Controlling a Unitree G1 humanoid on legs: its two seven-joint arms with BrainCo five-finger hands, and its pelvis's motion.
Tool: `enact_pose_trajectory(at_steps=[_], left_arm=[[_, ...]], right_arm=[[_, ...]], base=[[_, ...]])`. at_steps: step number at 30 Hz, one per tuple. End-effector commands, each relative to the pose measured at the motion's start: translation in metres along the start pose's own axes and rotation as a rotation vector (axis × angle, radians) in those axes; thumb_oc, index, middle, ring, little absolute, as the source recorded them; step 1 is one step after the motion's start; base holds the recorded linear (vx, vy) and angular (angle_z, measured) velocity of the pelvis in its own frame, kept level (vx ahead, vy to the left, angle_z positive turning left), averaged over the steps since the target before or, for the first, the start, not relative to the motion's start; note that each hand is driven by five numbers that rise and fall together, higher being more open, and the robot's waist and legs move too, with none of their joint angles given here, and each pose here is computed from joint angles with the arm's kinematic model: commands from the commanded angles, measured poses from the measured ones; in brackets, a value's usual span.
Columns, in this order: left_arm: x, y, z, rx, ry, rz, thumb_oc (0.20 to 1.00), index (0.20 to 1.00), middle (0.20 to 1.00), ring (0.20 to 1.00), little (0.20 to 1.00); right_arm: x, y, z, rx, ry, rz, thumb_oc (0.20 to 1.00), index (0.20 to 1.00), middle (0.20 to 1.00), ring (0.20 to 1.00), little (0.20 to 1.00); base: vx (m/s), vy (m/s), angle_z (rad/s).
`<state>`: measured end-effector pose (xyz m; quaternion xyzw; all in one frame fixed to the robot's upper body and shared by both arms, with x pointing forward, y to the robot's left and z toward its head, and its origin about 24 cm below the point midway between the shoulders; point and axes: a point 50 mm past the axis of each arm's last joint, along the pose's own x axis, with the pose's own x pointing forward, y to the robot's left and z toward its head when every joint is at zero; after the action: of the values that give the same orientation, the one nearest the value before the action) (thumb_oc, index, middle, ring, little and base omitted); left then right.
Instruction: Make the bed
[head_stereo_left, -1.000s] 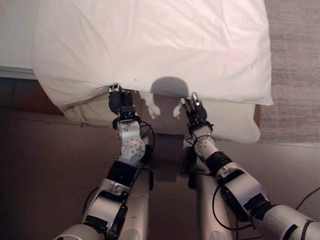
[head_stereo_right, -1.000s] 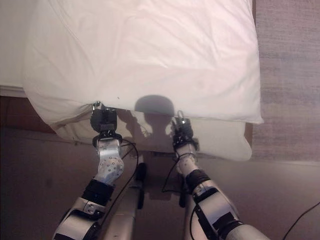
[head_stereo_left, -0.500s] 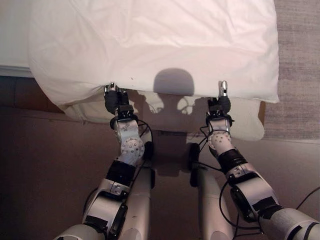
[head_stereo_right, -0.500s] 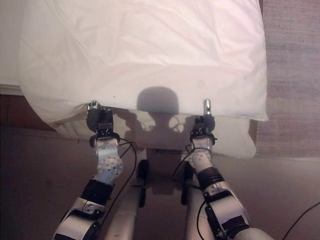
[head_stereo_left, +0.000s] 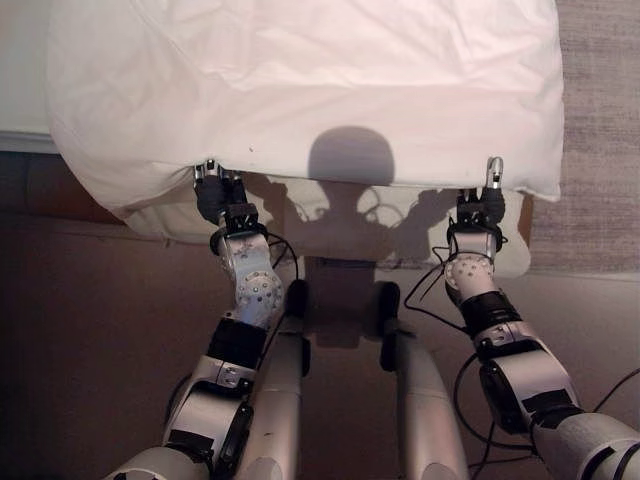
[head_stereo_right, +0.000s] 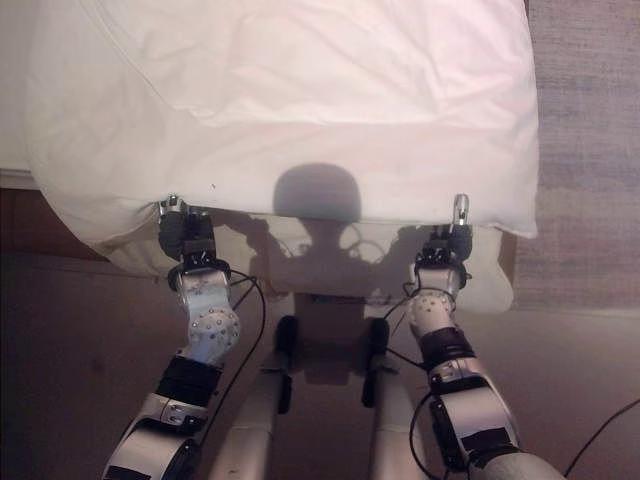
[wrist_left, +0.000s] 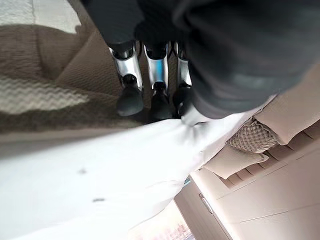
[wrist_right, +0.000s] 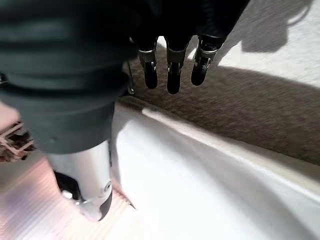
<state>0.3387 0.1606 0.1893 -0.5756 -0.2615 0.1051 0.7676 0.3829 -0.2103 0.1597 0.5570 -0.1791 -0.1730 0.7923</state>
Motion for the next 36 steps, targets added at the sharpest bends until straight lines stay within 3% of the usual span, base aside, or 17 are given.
enact_pose_trajectory(at_steps=[1,14,15,16,17,18,36], left_arm=[[0.009,-0.027,0.054,-0.025,-0.285,-0.149,0.200,0.200,0.200,0.200,0.200],[0.008,-0.026,0.053,-0.012,-0.277,-0.157,0.200,0.200,0.200,0.200,0.200],[0.008,-0.025,0.054,-0.017,-0.283,-0.149,0.200,0.200,0.200,0.200,0.200],[0.008,-0.024,0.055,-0.017,-0.286,-0.143,0.200,0.200,0.200,0.200,0.200],[0.008,-0.024,0.055,-0.017,-0.287,-0.143,0.200,0.200,0.200,0.200,0.200],[0.008,-0.023,0.055,-0.015,-0.285,-0.135,0.200,0.200,0.200,0.200,0.200],[0.005,-0.002,0.060,0.032,-0.281,-0.070,0.200,0.200,0.200,0.200,0.200]], right_arm=[[0.009,0.002,0.044,-0.022,-0.185,0.017,1.000,1.000,1.000,1.000,1.000],[0.009,0.017,0.036,-0.063,-0.153,0.088,1.000,1.000,1.000,1.000,1.000],[0.009,0.021,0.036,-0.052,-0.155,0.091,0.903,0.903,0.903,0.903,0.903],[0.009,0.022,0.035,-0.051,-0.155,0.092,0.451,0.451,0.451,0.451,0.451],[0.009,0.022,0.035,-0.051,-0.155,0.092,0.451,0.451,0.451,0.451,0.451],[0.008,0.022,0.035,-0.047,-0.157,0.095,0.200,0.200,0.200,0.200,0.200],[-0.020,0.048,0.061,-0.017,-0.334,0.246,0.200,0.200,0.200,0.200,0.200]], base=[[0.00,0.000,0.00],[0.00,0.000,0.00],[0.00,0.000,0.00],[0.00,0.000,0.00],[0.00,0.000,0.00],[0.00,0.000,0.00],[0.00,0.001,-0.01]])
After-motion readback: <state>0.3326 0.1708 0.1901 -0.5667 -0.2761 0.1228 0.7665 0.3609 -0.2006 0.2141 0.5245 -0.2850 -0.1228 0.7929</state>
